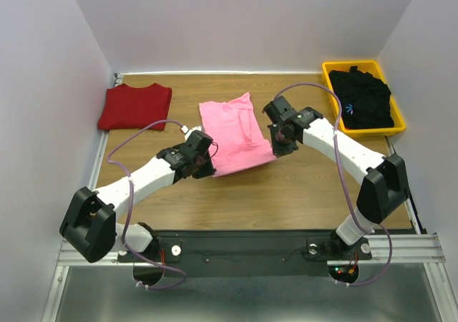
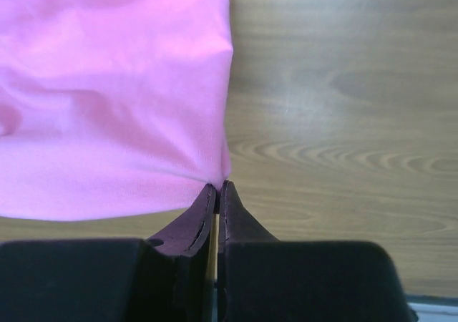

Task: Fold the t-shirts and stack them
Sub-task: Fold the tshirt

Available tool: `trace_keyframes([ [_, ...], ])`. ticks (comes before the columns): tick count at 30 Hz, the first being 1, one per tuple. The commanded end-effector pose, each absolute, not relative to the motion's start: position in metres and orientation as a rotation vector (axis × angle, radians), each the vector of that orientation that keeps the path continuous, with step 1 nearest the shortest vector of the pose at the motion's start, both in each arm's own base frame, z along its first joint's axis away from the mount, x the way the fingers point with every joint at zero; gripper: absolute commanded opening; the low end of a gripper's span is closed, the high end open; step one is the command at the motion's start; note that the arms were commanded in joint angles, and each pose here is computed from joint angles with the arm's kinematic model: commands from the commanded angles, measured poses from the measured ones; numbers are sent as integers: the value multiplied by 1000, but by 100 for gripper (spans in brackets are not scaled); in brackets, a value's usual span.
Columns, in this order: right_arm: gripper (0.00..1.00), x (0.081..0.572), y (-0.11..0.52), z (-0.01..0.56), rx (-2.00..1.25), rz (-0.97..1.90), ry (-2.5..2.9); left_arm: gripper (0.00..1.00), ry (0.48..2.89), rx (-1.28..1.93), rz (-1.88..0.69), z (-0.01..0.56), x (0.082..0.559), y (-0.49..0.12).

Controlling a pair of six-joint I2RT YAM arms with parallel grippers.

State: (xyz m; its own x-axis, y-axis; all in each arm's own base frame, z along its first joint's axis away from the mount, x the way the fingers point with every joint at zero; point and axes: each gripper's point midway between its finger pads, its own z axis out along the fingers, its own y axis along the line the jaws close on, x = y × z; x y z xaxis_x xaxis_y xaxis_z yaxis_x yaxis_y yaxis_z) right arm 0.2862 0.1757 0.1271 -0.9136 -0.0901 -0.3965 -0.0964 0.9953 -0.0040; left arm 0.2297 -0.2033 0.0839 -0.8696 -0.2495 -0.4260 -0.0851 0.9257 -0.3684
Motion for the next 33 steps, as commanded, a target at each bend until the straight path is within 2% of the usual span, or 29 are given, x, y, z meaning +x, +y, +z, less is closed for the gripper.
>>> trace_keyframes([
  [1, 1, 317, 160, 154, -150, -148, 2626, 0, 2482, -288, -285, 108, 264, -180],
  [9, 1, 355, 168, 195, -171, -169, 2492, 0, 2350, -303, -310, 161, 297, -185],
  [19, 1, 392, 178, 223, -177, -182, 2403, 0, 2270, -296, -319, 194, 328, -185],
  [33, 1, 444, 190, 237, -168, -168, 2336, 0, 2245, -300, -279, 194, 378, -168],
])
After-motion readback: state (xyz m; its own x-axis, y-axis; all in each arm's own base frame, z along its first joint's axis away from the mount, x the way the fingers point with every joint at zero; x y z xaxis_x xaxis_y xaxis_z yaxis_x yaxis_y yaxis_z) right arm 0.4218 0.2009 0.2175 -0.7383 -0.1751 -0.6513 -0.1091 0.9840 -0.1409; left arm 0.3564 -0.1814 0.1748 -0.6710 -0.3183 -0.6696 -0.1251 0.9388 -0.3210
